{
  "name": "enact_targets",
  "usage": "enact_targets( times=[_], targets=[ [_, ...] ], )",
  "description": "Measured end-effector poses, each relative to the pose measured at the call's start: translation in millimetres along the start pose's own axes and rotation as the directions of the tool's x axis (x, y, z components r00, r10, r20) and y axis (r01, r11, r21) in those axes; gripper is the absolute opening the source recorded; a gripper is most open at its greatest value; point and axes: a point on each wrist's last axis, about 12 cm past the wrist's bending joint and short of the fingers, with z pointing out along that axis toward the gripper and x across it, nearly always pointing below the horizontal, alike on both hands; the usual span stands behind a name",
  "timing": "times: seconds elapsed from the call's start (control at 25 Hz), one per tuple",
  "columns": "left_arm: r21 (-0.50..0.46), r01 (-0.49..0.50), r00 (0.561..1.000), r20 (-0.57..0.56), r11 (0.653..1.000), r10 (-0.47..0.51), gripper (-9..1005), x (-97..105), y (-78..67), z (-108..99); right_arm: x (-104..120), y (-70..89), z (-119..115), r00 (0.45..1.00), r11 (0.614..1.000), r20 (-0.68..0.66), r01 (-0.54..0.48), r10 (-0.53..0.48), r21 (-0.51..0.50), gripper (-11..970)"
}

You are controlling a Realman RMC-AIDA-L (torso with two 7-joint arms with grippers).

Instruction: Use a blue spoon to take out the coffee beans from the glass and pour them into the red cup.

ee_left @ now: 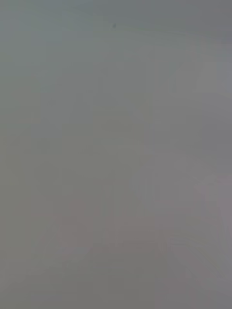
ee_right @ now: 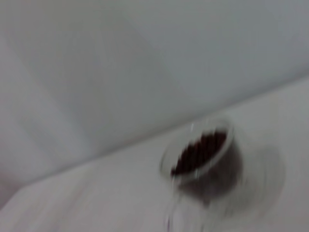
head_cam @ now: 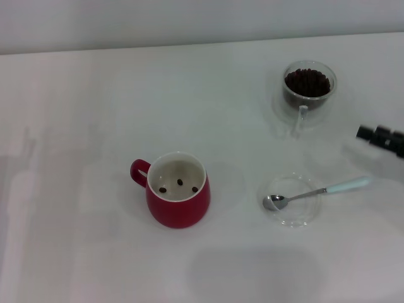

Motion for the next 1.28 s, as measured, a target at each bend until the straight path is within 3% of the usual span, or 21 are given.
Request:
enact_targets(
  times=[0.12, 0.2, 0.36, 0.48, 0.64, 0.72, 0.88, 1.28],
  targets=[
    [0.001, 0.002, 1.000, 0.001, 1.000, -0.002, 887, -0.1, -0.6, 0.6, -15.7, 2.7, 5.9, 0.991, 0.996, 0.102, 0.092, -0.092, 0.006, 750],
    [0.001, 0.002, 1.000, 0.001, 1.000, -0.002, 887, -0.2, -0.7, 0.9, -24.4, 8.3, 12.4, 0.959, 0.978, 0.192, 0.207, -0.210, 0.036, 792],
    [-0.019, 0.016, 1.000, 0.009, 1.000, -0.016, 888, -0.7, -1.5, 1.9, -39.2, 14.9, 25.2, 0.807, 0.876, 0.340, 0.431, -0.482, 0.218, 876],
    [-0.026, 0.019, 1.000, 0.013, 0.999, -0.018, 888, -0.8, -0.7, 0.4, -47.0, 12.6, 38.5, 0.743, 0.829, 0.376, 0.451, -0.554, 0.329, 876],
    [-0.071, 0.034, 0.999, -0.005, 0.997, -0.034, 888, 2.0, 4.8, -2.7, -51.5, 11.5, 47.0, 0.634, 0.708, 0.340, 0.520, -0.695, 0.478, 876],
    [-0.089, 0.057, 0.998, -0.013, 0.994, -0.059, 888, 3.5, 7.2, -4.7, -53.0, 12.7, 52.3, 0.604, 0.675, 0.332, 0.525, -0.724, 0.518, 876],
    [-0.095, 0.070, 0.997, -0.015, 0.993, -0.071, 889, 3.5, 9.0, -3.9, -58.8, 12.2, 61.3, 0.601, 0.660, 0.326, 0.495, -0.730, 0.564, 875],
    [-0.052, 0.085, 0.996, -0.011, 0.995, -0.086, 889, 1.4, -1.6, 8.0, -61.9, 13.6, 68.0, 0.620, 0.692, 0.371, 0.418, -0.691, 0.589, 875]
  ],
)
